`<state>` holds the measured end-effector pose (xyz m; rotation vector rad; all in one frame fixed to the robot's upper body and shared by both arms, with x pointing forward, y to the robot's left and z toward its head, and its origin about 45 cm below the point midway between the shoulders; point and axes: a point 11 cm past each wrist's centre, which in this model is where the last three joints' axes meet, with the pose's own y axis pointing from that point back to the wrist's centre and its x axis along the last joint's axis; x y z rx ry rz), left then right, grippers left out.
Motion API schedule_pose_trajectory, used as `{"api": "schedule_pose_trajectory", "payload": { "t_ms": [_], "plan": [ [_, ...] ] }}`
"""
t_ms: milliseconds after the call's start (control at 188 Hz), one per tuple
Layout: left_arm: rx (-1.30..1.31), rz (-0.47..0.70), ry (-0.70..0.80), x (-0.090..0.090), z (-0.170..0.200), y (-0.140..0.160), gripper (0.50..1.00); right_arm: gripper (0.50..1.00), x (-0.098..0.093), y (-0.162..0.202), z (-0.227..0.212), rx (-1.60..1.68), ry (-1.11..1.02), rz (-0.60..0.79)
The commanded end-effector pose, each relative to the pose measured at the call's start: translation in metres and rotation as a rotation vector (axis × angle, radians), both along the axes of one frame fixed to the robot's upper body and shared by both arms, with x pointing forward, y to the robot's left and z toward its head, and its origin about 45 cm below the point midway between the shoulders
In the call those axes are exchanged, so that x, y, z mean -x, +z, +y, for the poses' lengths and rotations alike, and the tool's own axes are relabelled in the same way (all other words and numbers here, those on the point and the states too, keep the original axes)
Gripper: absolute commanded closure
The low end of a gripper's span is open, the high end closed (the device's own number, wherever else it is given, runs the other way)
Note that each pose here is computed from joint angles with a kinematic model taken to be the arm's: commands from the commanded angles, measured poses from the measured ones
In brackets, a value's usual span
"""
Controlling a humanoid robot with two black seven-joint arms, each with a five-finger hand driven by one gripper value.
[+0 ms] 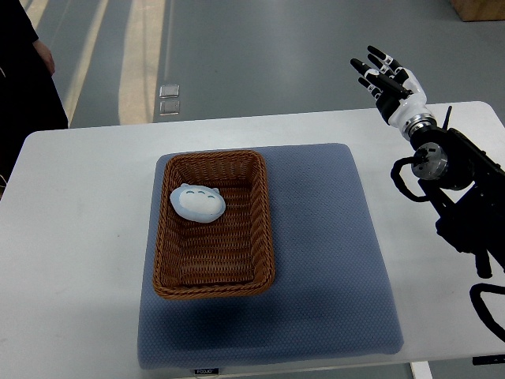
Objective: Place blue toy in brown basket
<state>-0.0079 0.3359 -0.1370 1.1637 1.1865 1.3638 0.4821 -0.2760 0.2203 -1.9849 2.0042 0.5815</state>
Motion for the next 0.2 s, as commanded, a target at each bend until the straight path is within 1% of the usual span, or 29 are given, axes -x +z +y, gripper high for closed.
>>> {"api": "schedule_pose_trajectory", "payload": {
  "t_ms": [0,197],
  "plan": [
    [0.0,0.0,0.0,0.0,-0.0001,0.0,0.5,0.589,0.0012,-0.0065,0.0046,-0.005,0.002,0.015],
    [0.0,0.0,0.0,0.0,0.0,0.0,0.5,0.589,0.0039,-0.0119,0.0038,-0.004,-0.003,0.025]
  ]
}}
